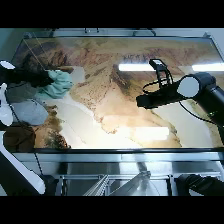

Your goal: Fold the shirts.

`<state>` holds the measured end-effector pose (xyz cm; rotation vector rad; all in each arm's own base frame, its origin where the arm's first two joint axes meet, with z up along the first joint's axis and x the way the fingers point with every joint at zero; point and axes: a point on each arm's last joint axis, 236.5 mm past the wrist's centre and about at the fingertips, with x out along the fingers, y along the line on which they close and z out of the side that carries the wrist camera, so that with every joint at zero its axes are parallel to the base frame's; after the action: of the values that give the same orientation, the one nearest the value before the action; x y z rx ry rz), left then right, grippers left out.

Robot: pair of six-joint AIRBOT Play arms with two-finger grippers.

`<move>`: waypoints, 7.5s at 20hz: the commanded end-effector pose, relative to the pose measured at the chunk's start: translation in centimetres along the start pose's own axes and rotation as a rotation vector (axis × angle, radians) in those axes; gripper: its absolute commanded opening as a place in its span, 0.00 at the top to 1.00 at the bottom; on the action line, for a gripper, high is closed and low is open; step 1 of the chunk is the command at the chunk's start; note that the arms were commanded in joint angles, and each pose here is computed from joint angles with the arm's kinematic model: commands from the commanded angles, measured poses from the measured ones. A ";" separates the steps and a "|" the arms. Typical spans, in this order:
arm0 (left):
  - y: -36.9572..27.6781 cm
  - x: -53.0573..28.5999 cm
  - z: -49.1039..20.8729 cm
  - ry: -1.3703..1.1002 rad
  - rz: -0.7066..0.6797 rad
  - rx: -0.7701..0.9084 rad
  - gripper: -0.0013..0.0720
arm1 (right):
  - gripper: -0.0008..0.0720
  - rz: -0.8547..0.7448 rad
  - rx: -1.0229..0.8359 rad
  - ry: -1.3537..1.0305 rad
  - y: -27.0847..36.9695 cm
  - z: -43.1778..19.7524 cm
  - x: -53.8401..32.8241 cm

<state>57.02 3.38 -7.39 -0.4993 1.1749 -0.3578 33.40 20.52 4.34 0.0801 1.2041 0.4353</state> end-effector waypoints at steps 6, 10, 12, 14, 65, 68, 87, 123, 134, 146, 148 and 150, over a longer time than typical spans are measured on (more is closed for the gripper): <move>-27.1 -3.6 -7.6 0.222 -0.472 0.388 0.95 | 0.96 -0.088 0.052 -0.017 -4.8 0.6 -1.5; -34.7 -0.2 -16.8 0.409 -0.528 0.463 0.95 | 0.96 -0.150 0.196 0.014 -10.8 -0.4 -3.6; -36.2 2.2 -21.3 0.506 -0.538 0.464 0.95 | 0.96 -0.171 0.251 0.026 -13.1 -1.0 -4.3; -37.1 4.4 -24.4 0.549 -0.528 0.453 0.95 | 0.96 -0.183 0.257 0.020 -14.4 -1.0 -4.7; -38.7 -14.9 -12.7 0.070 -0.549 0.634 0.95 | 0.47 0.674 0.363 0.255 -3.9 -3.9 12.4; -38.7 -14.8 -12.7 0.070 -0.548 0.634 0.95 | 0.48 0.735 0.407 0.178 -1.2 -1.6 13.9; -37.9 -37.8 -9.9 -0.600 -0.254 0.693 0.95 | 0.96 0.822 -0.100 -0.689 3.2 8.4 -26.4; -5.9 -5.7 -14.9 0.254 -0.089 0.046 0.02 | 0.50 0.549 0.630 0.166 -10.8 -12.6 2.4; 0.7 -1.0 -16.5 0.313 0.039 -0.018 0.02 | 0.31 0.447 0.752 0.140 -7.8 -12.1 11.0; 1.8 -1.4 -11.7 0.118 0.132 0.028 0.95 | 0.96 0.639 0.661 -0.121 -5.1 -2.7 8.9; -0.1 -4.2 -9.9 0.046 0.142 0.086 0.95 | 0.96 0.705 0.608 -0.178 -4.6 -0.5 5.7; -4.3 -8.3 -7.1 -0.082 0.107 0.159 0.95 | 0.96 0.812 0.548 -0.269 -4.0 2.3 0.2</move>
<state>46.28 4.08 -7.24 -0.3169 1.2292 -0.2860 35.84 17.90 -2.78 1.0686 1.0801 0.6118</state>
